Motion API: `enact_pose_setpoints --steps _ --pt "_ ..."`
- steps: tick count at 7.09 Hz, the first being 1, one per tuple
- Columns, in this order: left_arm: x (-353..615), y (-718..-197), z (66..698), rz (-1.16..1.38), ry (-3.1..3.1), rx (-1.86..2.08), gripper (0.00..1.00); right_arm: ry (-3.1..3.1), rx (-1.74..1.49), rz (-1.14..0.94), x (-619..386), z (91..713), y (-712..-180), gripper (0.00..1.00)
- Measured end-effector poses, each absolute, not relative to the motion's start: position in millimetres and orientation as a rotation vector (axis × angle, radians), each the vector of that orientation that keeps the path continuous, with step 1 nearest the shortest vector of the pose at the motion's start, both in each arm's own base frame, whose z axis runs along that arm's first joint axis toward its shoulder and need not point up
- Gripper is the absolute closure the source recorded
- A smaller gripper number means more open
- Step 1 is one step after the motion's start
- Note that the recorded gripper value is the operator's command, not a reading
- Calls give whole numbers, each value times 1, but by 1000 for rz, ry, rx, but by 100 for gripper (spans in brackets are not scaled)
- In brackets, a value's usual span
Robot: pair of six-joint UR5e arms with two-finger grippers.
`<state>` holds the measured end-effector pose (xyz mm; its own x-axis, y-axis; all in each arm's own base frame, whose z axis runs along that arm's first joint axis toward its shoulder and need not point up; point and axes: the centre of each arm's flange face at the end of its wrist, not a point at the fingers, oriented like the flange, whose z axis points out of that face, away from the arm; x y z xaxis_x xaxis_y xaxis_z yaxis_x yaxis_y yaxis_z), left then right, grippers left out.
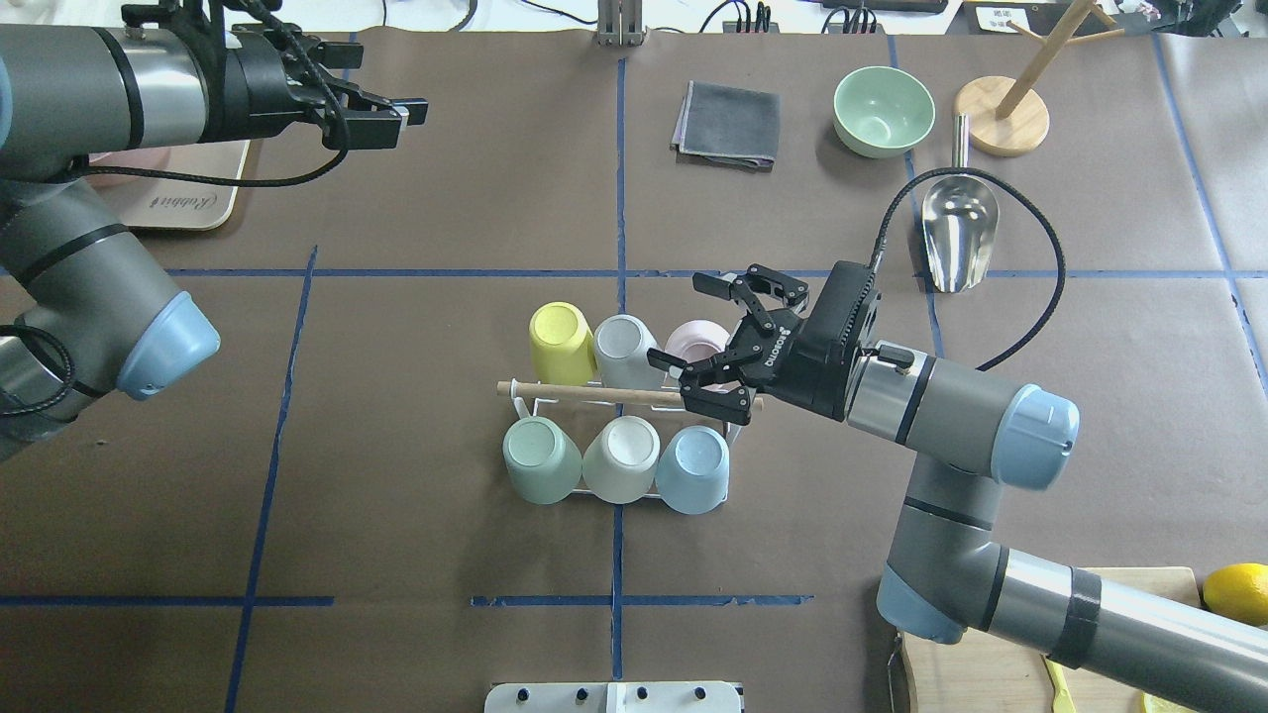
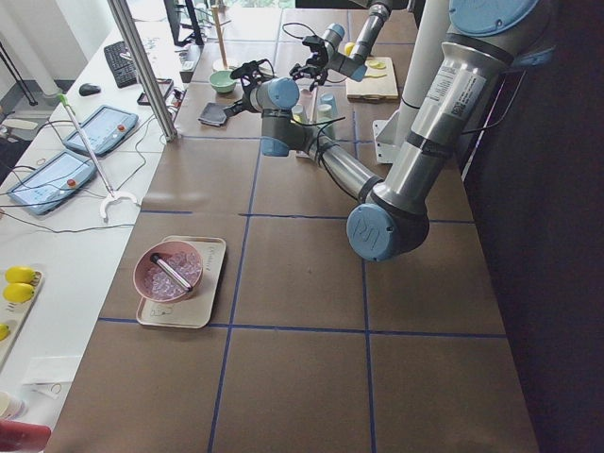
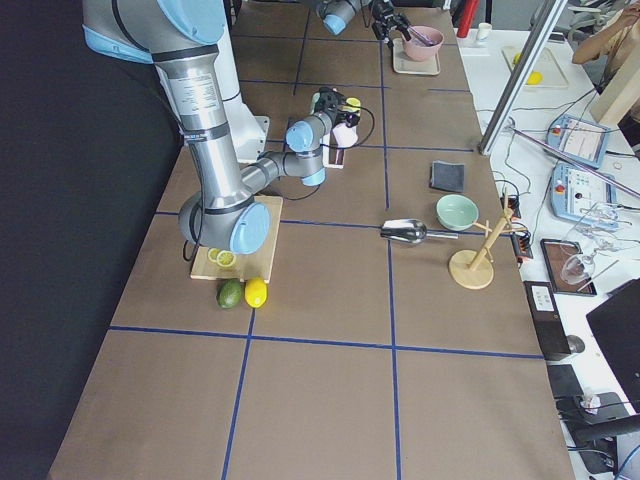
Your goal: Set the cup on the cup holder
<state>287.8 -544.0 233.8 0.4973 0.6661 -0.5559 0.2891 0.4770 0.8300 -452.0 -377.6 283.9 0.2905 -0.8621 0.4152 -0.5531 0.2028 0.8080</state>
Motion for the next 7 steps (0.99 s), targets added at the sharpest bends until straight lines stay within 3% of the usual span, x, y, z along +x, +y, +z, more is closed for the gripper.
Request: enact_pose_setpoints --steps 3,7 --pt "255 -553 252 207 884 794 0 -1268 1435 -382 -416 280 -434 0" --pt "222 -520 296 222 727 384 0 -1031 1141 -443 -366 265 -498 0"
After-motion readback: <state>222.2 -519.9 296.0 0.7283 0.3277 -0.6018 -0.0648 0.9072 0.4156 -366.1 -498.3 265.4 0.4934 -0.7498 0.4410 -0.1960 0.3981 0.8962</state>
